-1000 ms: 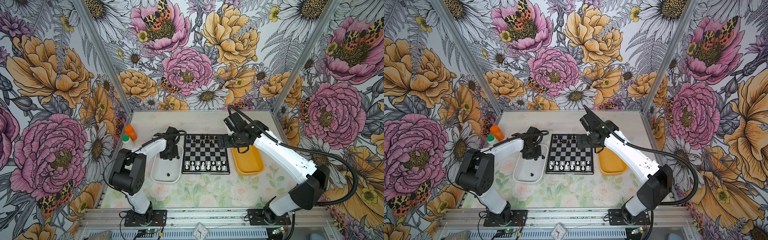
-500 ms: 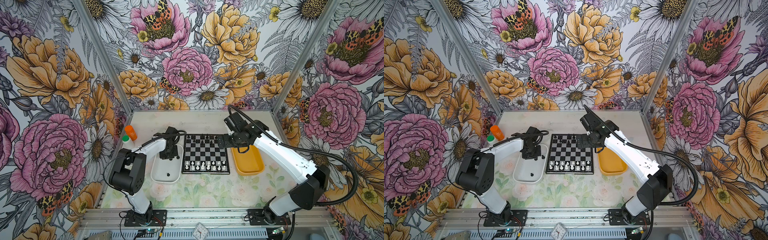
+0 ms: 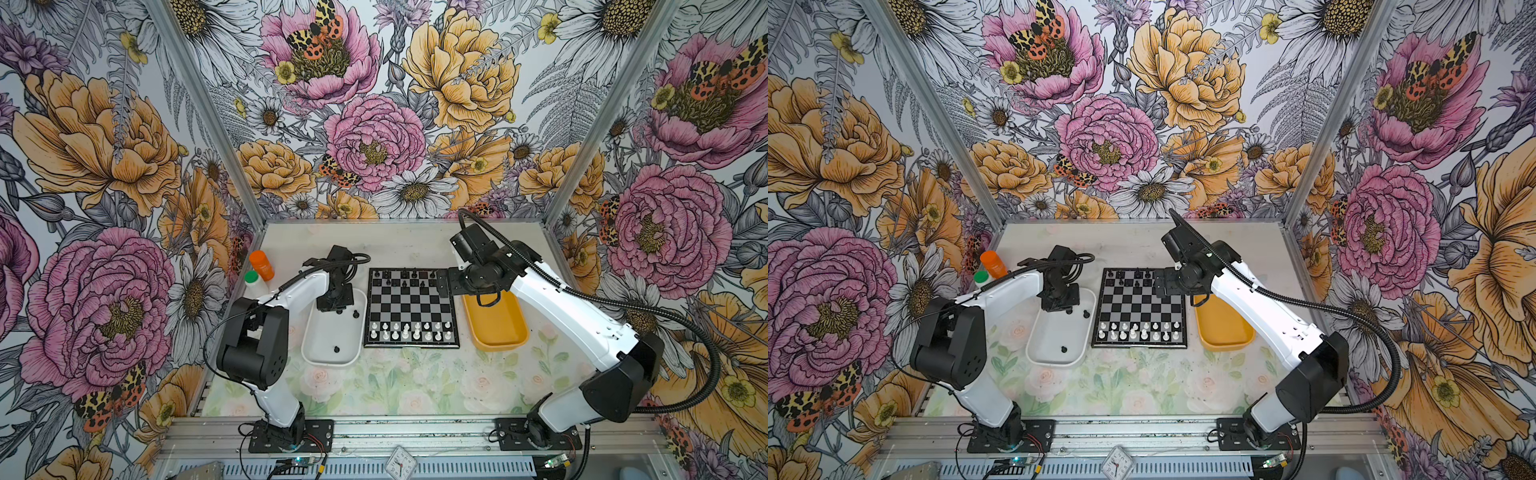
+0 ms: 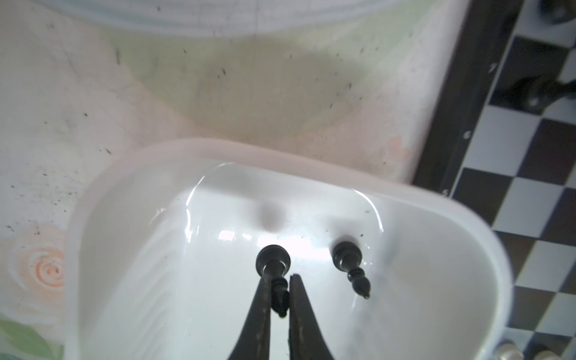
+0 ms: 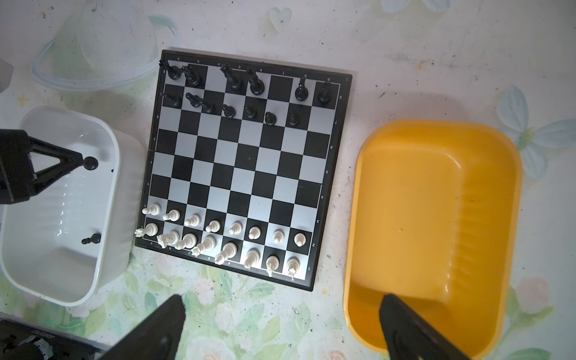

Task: Set up the chess pieces on the board
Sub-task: 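Lift the black pawn and carry it over the board with the left gripper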

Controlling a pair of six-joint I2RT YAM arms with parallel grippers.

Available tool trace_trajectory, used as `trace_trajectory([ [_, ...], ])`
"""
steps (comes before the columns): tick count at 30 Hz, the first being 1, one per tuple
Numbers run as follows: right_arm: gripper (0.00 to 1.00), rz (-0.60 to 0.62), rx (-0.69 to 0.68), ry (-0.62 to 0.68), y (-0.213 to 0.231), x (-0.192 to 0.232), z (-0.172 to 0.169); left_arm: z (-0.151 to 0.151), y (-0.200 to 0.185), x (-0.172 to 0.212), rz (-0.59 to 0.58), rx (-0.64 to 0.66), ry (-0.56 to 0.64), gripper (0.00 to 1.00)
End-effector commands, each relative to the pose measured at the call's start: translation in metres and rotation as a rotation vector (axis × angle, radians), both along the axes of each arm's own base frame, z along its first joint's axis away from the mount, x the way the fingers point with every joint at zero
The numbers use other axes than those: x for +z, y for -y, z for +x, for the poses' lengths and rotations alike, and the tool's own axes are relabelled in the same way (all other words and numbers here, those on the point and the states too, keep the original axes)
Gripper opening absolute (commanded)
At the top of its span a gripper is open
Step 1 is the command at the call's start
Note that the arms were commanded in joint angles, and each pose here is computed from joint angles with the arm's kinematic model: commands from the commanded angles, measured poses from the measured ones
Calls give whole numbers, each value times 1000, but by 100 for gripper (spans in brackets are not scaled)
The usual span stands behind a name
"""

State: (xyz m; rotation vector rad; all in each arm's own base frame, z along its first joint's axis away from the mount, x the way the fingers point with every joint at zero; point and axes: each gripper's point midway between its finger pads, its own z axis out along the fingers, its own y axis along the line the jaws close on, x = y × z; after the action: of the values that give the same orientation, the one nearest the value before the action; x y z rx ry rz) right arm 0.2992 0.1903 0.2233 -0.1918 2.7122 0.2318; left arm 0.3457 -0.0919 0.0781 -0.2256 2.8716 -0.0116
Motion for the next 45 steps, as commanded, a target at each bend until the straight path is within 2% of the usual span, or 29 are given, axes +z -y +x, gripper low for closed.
trace_trajectory([
  [1,100,10,-34,42,8,13,0,16,1,44,-19,-13,98,9],
  [10,100,12,-60,53,15,16,-5,45,33,93,-90,-59,191,10],
  [18,100,5,-85,69,25,19,-13,72,82,109,-123,-145,232,10],
  [19,100,4,-89,67,26,19,-15,77,90,97,-120,-155,210,10],
  [31,100,-11,-133,76,47,23,-26,104,146,77,-141,-241,185,9],
  [45,100,-18,-187,58,70,19,-38,115,181,49,-149,-291,136,9],
])
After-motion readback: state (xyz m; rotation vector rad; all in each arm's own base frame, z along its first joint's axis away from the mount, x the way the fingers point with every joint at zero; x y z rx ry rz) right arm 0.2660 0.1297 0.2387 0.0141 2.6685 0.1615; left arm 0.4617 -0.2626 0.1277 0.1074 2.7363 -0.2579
